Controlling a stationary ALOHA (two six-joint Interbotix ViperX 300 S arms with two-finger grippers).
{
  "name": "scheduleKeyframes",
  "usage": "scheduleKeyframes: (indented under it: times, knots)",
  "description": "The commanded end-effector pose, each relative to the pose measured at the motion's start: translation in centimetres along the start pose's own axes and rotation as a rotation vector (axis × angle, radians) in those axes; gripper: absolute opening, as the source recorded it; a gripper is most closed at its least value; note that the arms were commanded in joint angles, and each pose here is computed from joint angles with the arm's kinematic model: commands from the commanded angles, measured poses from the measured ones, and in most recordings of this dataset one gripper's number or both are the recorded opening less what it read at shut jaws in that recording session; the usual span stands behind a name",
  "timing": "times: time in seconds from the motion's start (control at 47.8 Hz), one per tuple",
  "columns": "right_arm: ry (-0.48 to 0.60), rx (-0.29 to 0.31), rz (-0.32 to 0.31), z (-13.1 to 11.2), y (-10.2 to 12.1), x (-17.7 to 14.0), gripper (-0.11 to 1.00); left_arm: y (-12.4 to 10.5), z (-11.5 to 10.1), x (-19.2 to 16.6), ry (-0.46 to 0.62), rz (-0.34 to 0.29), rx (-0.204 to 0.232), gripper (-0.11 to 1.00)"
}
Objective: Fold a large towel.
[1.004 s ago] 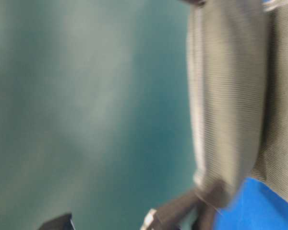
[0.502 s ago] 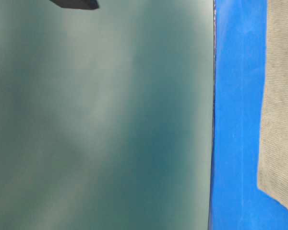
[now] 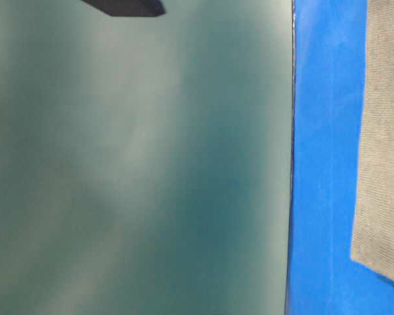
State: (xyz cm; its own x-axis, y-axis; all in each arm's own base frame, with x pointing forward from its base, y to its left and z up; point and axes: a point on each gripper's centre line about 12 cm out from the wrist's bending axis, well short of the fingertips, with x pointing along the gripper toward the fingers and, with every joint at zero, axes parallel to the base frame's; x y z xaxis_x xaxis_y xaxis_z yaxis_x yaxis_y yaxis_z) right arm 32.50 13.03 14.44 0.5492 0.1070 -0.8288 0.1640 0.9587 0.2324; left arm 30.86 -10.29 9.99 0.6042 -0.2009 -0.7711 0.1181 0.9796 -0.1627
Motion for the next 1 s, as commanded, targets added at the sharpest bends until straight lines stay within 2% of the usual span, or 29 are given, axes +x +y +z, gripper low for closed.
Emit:
scheduleKeyframes:
  times: [0.0,0.063,0.125,0.23,0.314,0.46,0.565,0.669,0.816,0.983]
  knots:
    - [-0.033,-0.008,0.032,1.0,1.1,-0.6,0.43,-0.4,1.1,-0.4,-0.035,-0.01,0.003,0.49]
    - [-0.04,-0.01,0.041,1.3,1.5,-0.8,0.59,-0.5,1.5,-0.7,-0.045,-0.014,0.005,0.55]
    - [-0.051,-0.012,0.052,1.7,2.0,-1.0,0.67,-0.5,1.8,-1.1,-0.058,-0.017,0.004,0.56]
    - [-0.074,-0.023,0.071,2.6,3.1,-1.7,0.6,-0.7,2.4,-2.3,-0.072,-0.022,0.008,0.56]
    - [-0.094,-0.032,0.072,3.6,3.9,-2.9,0.6,-0.9,2.9,-3.6,-0.085,-0.027,0.01,0.56]
    - [-0.132,-0.049,0.011,5.5,3.8,-6.1,0.6,-1.2,4.2,-6.5,-0.156,-0.046,0.018,0.56]
    - [-0.188,-0.09,-0.039,6.7,3.2,-8.7,0.6,-1.4,4.9,-8.9,-0.233,-0.062,0.042,0.56]
    - [-0.279,-0.159,-0.092,7.5,1.9,-11.7,0.6,-1.6,5.5,-11.1,-0.307,-0.07,0.103,0.56]
    - [-0.404,-0.23,-0.11,7.3,0.2,-15.3,0.6,-1.5,5.6,-14.7,-0.442,-0.075,0.182,0.56]
    - [-0.51,-0.245,-0.095,5.6,-2.3,-19.0,0.6,-0.4,4.6,-18.1,-0.575,-0.062,0.189,0.56]
